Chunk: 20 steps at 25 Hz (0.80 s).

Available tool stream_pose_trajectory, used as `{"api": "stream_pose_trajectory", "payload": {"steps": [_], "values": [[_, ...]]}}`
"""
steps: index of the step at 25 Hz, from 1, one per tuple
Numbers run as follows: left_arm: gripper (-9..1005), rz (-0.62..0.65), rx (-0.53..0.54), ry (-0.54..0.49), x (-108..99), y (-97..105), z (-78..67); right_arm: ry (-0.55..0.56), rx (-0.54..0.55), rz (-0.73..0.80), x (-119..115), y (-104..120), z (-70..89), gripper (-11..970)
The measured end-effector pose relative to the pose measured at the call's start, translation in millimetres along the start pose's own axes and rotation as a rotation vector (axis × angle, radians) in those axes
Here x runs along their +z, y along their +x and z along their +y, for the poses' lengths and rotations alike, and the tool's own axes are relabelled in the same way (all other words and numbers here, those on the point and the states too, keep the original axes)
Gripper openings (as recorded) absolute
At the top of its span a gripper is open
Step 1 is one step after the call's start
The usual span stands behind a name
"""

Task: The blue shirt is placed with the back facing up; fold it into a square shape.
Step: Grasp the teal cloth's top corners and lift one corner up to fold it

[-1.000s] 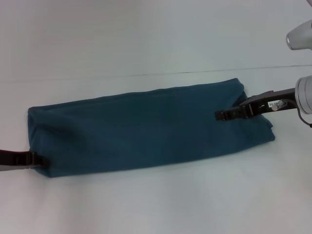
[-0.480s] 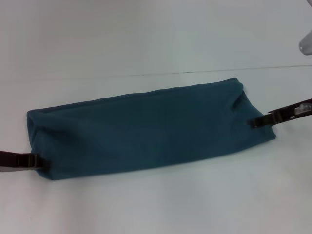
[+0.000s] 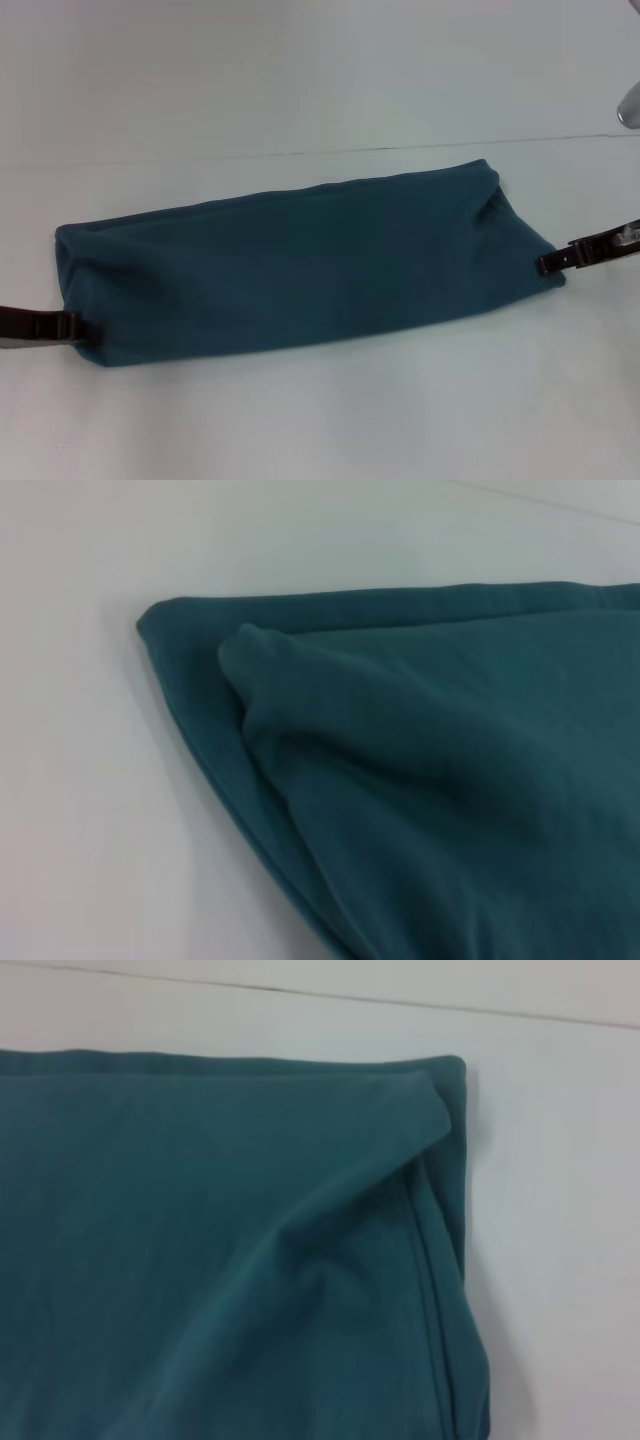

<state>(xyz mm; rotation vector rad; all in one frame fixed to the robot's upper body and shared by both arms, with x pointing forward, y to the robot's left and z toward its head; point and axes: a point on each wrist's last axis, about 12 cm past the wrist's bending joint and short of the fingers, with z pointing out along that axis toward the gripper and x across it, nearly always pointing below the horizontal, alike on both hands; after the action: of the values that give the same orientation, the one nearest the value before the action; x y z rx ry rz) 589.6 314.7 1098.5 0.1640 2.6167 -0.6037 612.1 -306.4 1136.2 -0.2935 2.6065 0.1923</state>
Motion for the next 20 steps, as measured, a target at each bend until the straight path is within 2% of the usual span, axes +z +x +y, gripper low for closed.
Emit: {"api": "stream_pose_trajectory", "payload": {"steps": [20], "values": [[88, -0.004, 0.008, -0.002, 0, -2, -0.8, 0.006, 0.01, 0.003, 28, 4, 2.2, 814]]}}
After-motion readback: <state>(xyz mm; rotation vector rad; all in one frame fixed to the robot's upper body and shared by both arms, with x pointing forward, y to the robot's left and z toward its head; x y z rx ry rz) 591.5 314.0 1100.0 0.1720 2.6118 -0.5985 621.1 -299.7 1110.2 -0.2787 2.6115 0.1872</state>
